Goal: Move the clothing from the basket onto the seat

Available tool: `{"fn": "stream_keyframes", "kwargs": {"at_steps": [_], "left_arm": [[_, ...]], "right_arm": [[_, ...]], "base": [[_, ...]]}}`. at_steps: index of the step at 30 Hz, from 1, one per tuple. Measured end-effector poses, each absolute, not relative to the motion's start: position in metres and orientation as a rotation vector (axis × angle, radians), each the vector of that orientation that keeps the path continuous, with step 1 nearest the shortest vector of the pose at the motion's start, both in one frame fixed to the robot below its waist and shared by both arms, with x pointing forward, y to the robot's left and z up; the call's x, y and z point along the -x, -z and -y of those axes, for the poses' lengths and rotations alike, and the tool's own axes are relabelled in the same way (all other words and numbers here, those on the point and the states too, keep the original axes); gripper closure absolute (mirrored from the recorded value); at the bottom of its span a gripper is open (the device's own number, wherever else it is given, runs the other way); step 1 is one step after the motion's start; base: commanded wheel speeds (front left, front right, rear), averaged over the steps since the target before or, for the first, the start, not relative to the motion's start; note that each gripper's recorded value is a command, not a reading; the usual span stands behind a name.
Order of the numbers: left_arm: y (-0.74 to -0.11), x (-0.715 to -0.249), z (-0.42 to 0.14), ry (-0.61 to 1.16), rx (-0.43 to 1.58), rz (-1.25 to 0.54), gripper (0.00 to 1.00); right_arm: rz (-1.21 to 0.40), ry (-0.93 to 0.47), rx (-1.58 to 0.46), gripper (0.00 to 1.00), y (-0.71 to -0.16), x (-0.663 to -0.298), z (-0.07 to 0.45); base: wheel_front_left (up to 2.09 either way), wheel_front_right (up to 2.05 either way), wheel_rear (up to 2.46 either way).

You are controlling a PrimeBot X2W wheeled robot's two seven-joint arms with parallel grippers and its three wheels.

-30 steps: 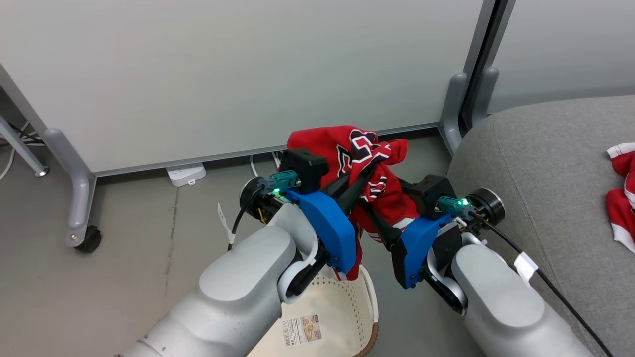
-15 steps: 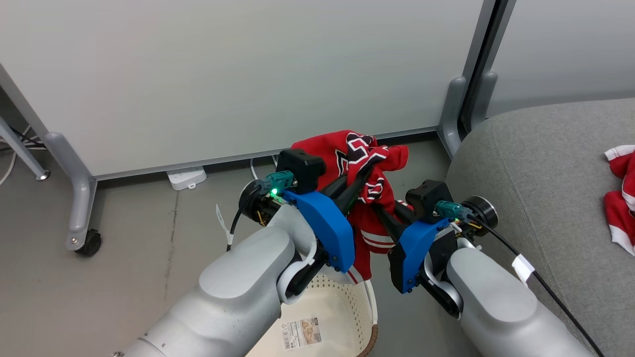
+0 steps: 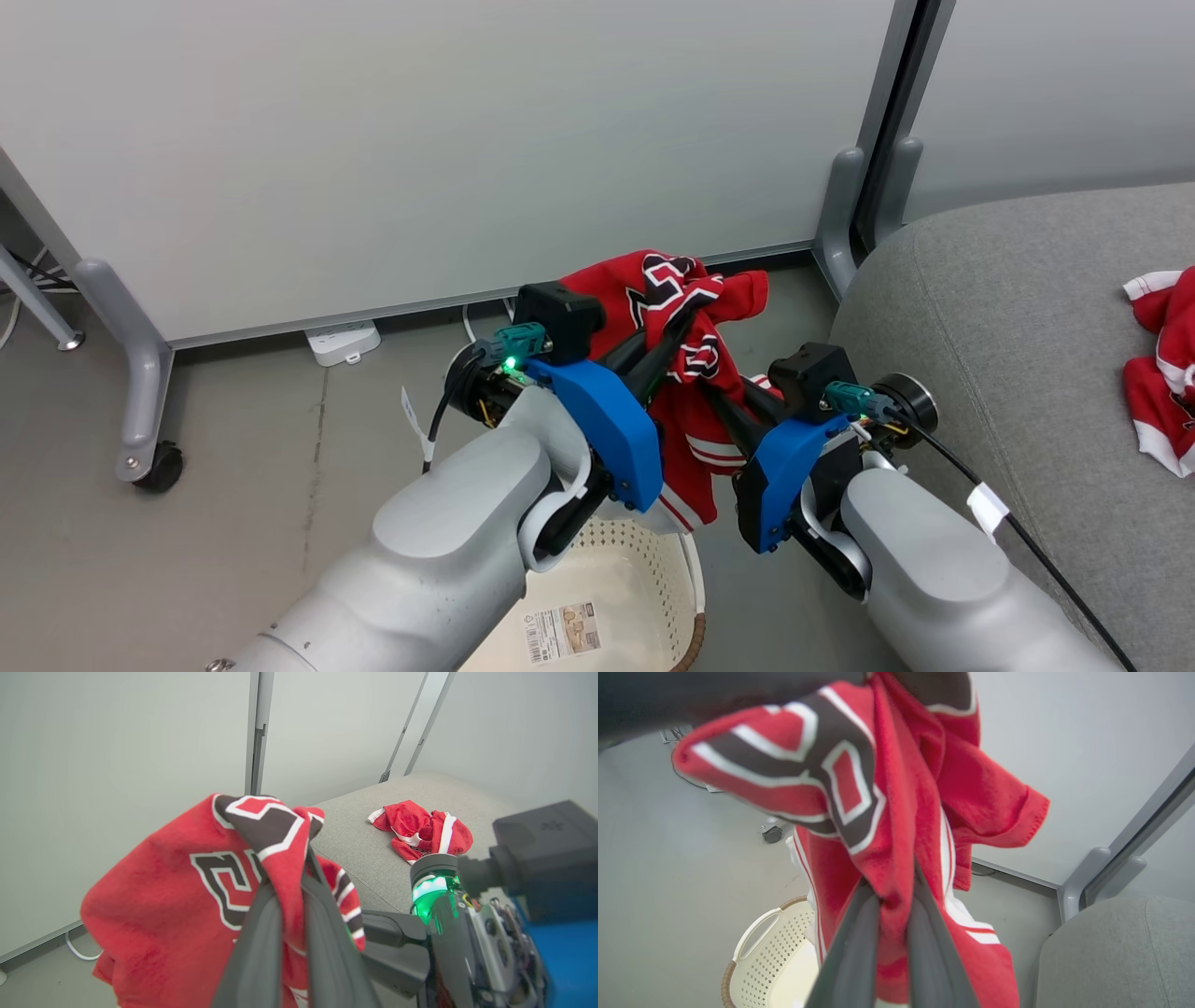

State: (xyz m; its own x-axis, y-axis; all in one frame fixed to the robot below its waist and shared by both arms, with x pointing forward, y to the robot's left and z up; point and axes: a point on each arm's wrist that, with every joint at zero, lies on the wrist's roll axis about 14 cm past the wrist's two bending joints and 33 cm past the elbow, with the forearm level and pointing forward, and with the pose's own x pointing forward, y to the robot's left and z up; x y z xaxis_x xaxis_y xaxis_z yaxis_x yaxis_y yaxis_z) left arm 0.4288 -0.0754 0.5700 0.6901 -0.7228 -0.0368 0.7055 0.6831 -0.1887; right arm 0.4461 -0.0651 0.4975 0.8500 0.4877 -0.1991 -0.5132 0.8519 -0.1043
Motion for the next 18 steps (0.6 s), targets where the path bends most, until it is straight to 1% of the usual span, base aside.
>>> {"fn": "stream_keyframes", "kwargs": {"at_steps": [12, 13, 14, 18], "left_arm": [[-0.571, -0.427, 0.073, 0.795, 0.158, -0.107, 1.0], [-0.571, -0.428, 0.072, 0.792, 0.157, -0.104, 0.94], [-0.573, -0.429, 0.069, 0.779, 0.156, -0.093, 0.0], [-0.576, -0.433, 0.061, 0.744, 0.171, -0.06, 0.0]], "right_arm": [[-0.159, -0.535, 0.149, 1.0, -0.498, -0.444, 0.062], [-0.155, -0.536, 0.147, 1.0, -0.499, -0.444, 0.062], [-0.147, -0.537, 0.143, 1.0, -0.5, -0.444, 0.061], [-0.132, -0.53, 0.129, 1.0, -0.505, -0.445, 0.063]], "base": [[0.0, 0.0, 0.0], [0.0, 0.0, 0.0], [0.0, 0.0, 0.0], [0.0, 0.0, 0.0]]}}
